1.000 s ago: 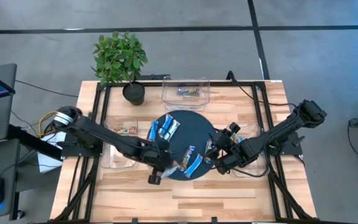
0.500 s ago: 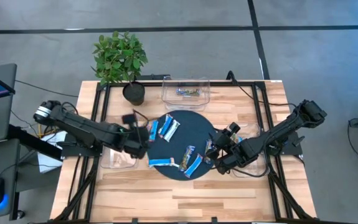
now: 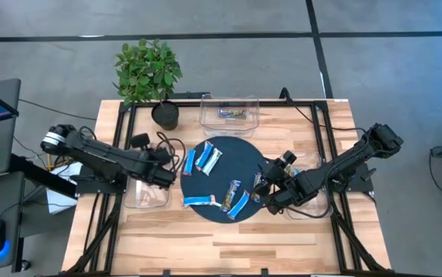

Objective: Pick and place Granola Bars by type
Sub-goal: Put the bottom red granola bar into the left transparent bin, then put the left blue granola bar into the top transparent bin

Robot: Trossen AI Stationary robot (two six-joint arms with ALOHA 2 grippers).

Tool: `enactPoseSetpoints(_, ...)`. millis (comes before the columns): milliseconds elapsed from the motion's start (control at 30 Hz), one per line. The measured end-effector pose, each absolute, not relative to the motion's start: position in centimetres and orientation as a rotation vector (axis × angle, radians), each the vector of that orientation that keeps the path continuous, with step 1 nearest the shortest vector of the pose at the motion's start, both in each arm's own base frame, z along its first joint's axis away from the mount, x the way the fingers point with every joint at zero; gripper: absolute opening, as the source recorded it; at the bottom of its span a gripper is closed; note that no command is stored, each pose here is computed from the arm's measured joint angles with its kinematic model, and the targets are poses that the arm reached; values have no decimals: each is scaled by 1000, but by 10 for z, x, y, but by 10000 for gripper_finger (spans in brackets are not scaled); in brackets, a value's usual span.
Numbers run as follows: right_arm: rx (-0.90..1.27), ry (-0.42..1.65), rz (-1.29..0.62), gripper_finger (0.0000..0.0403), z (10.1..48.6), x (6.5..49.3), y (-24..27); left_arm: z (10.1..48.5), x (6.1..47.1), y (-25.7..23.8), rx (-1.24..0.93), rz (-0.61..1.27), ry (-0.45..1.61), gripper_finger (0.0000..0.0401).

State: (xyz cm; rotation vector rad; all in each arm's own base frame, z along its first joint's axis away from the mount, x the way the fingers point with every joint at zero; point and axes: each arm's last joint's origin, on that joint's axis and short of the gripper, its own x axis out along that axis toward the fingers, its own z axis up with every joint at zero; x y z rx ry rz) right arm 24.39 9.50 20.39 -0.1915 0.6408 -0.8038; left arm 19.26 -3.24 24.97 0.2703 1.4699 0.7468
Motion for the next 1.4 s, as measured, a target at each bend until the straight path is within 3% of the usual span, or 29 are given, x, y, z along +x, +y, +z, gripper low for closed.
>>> enactPoseSetpoints(367,-191,640,-804,133,204,244,95,226,181,-25,302,700,1622,3)
enactPoseSetpoints(767,-191,640,-804,133,204,244,95,221,178,-23,334,724,1624,74)
enactPoseSetpoints(1033,-191,640,-804,133,204,244,95,222,178,-24,328,724,1625,87)
enactPoseSetpoints(1400,-194,641,-800,133,204,244,95,268,200,-65,424,645,1234,87)
